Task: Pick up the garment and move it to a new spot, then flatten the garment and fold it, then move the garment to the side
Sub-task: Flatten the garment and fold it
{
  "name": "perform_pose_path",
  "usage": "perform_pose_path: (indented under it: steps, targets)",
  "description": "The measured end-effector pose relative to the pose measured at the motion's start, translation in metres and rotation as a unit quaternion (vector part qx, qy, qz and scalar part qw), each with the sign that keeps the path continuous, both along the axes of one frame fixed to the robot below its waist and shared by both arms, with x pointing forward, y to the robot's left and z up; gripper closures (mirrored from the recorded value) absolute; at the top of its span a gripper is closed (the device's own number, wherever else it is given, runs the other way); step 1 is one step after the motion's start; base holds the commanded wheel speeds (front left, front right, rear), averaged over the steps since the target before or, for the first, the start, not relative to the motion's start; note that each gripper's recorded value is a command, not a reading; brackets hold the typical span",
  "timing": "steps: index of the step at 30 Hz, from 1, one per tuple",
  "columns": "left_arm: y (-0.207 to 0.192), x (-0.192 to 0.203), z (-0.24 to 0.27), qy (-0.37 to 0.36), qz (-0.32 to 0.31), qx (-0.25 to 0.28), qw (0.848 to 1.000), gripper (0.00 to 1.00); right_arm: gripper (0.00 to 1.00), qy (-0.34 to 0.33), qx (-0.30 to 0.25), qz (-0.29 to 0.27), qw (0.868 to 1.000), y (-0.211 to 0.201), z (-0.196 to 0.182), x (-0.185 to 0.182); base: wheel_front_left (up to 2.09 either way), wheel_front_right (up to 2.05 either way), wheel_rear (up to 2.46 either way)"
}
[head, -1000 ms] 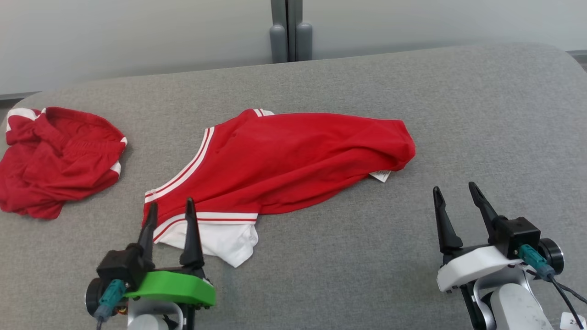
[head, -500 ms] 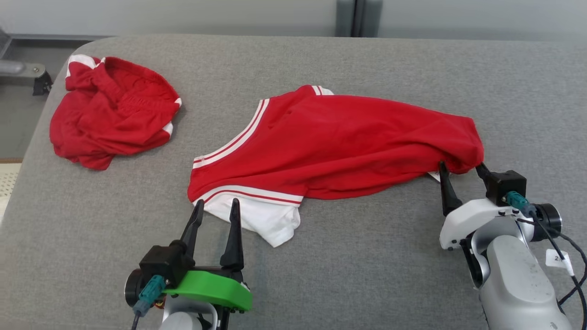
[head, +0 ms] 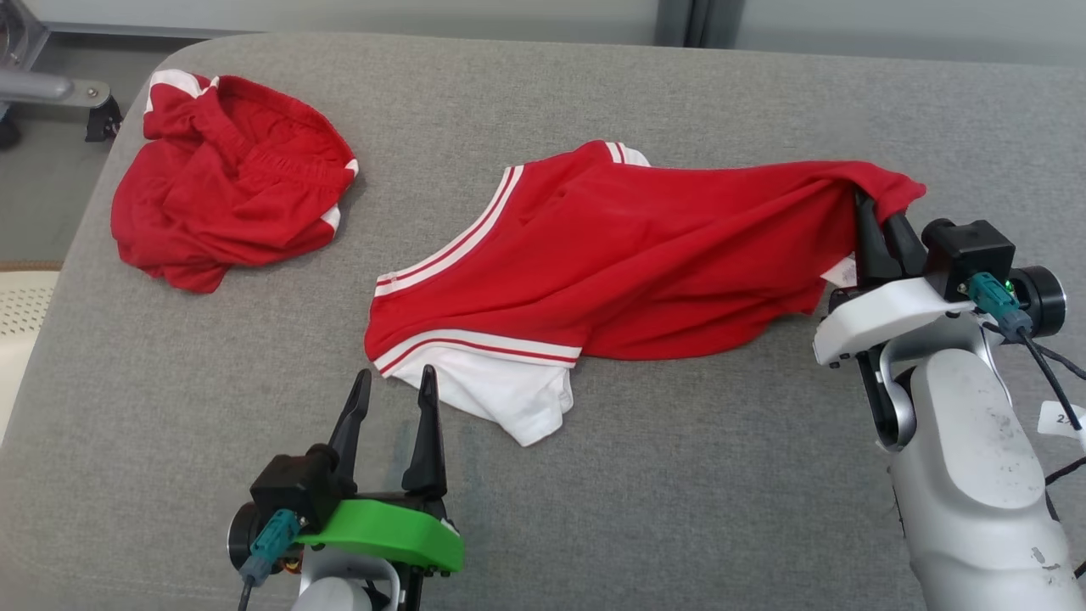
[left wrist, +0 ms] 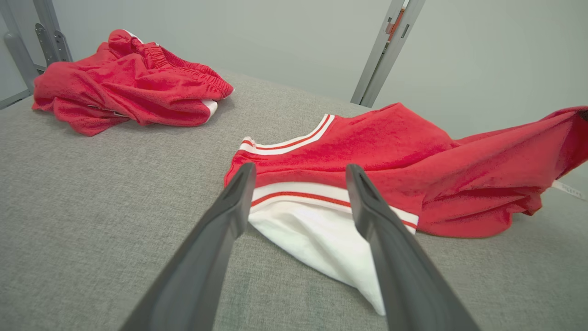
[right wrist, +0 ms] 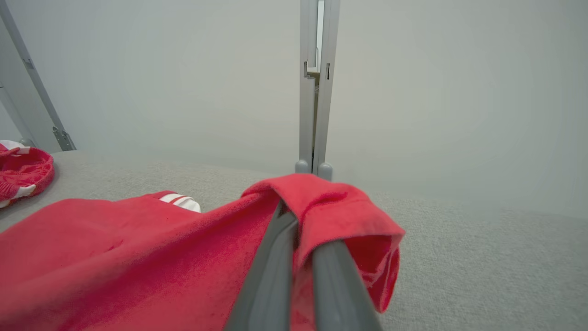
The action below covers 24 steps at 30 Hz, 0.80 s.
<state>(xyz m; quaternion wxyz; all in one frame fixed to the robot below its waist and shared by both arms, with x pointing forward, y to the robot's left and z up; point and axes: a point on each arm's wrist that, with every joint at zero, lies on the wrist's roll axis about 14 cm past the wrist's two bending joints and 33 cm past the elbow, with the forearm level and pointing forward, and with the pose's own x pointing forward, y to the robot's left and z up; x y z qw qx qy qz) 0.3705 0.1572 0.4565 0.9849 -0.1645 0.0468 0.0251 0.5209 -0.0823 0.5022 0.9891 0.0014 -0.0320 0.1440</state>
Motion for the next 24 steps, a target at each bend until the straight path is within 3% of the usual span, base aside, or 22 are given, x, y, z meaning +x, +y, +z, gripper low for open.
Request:
perform_pose_path:
  steps: [7, 13, 18, 24]
  targets:
    - [-0.014, 0.003, 0.01, -0.016, -0.021, -0.005, 1.0, 0.0, 1.0, -0.059, -0.003, -0.013, 0.998, -0.017, 0.052, -0.026, 0.0, 0.0, 0.0]
    - [-0.016, 0.004, 0.013, -0.022, -0.024, -0.007, 0.999, 0.0, 1.0, -0.063, 0.002, -0.025, 0.998, -0.029, 0.075, -0.049, 0.0, 0.0, 0.0]
    - [-0.015, 0.005, 0.013, -0.021, -0.022, -0.007, 1.0, 0.0, 1.0, 0.009, -0.027, -0.03, 0.999, -0.04, 0.043, -0.034, 0.0, 0.0, 0.0]
    - [-0.01, 0.009, 0.011, -0.018, -0.018, -0.004, 1.0, 0.0, 1.0, 0.082, -0.075, -0.054, 0.992, -0.072, 0.004, 0.016, 0.0, 0.0, 0.0]
